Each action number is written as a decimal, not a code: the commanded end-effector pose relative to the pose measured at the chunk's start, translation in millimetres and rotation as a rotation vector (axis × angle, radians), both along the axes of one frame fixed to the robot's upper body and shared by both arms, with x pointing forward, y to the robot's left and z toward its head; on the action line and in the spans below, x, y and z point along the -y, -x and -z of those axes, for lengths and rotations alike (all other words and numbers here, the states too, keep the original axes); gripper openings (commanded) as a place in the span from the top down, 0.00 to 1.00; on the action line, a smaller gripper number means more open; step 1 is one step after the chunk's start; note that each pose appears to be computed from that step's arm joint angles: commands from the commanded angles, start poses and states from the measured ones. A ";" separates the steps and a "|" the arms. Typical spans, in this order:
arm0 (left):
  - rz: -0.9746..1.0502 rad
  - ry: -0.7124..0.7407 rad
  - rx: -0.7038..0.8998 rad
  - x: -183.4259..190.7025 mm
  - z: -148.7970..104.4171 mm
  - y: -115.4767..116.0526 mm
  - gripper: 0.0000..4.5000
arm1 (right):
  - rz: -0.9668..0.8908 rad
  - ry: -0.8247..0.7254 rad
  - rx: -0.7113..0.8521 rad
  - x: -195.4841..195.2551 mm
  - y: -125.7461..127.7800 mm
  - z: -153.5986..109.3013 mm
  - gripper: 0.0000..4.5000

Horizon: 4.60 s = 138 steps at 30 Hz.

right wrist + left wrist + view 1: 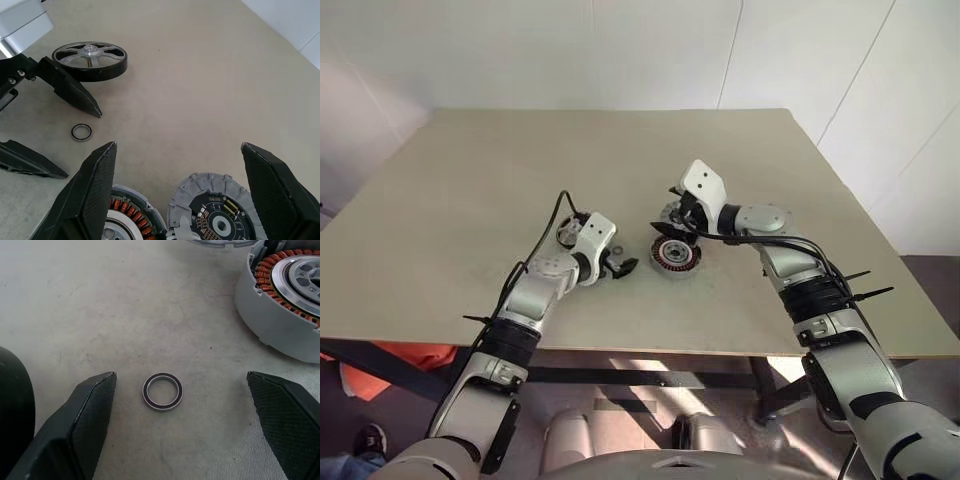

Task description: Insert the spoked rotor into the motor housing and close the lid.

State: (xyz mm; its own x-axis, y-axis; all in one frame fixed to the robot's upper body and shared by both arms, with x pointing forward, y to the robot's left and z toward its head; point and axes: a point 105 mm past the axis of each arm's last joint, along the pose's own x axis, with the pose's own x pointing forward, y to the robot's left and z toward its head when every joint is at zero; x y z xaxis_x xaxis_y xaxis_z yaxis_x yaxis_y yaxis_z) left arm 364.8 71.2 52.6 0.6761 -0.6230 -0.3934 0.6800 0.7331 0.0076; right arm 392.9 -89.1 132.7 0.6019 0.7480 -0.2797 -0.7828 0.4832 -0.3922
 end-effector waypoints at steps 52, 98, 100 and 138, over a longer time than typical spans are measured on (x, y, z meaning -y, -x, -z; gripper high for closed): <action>0.047 0.138 0.058 -0.6 -28.6 -0.2 0.78 | 0.113 -0.034 0.145 20.1 -22.9 -41.7 0.00; 0.490 0.161 -0.050 85.4 -45.0 2.0 0.78 | 0.487 -0.036 0.243 88.9 -44.5 -55.6 0.00; 0.495 0.156 -0.046 87.7 -45.2 1.6 0.78 | 0.486 -0.035 0.243 88.8 -44.4 -55.5 0.00; 0.185 0.262 0.175 -10.7 -108.7 9.7 0.47 | 0.109 0.021 0.097 37.1 11.8 -15.9 0.30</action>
State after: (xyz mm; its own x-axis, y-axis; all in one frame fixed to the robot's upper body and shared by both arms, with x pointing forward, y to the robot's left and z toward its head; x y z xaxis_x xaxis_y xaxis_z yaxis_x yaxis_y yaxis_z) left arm 358.5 74.1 143.1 0.5569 -0.8177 -0.1456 0.8192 0.5697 -0.0664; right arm 384.4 -132.1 132.8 0.7190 0.6430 -0.2638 -0.6828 0.5826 -0.4408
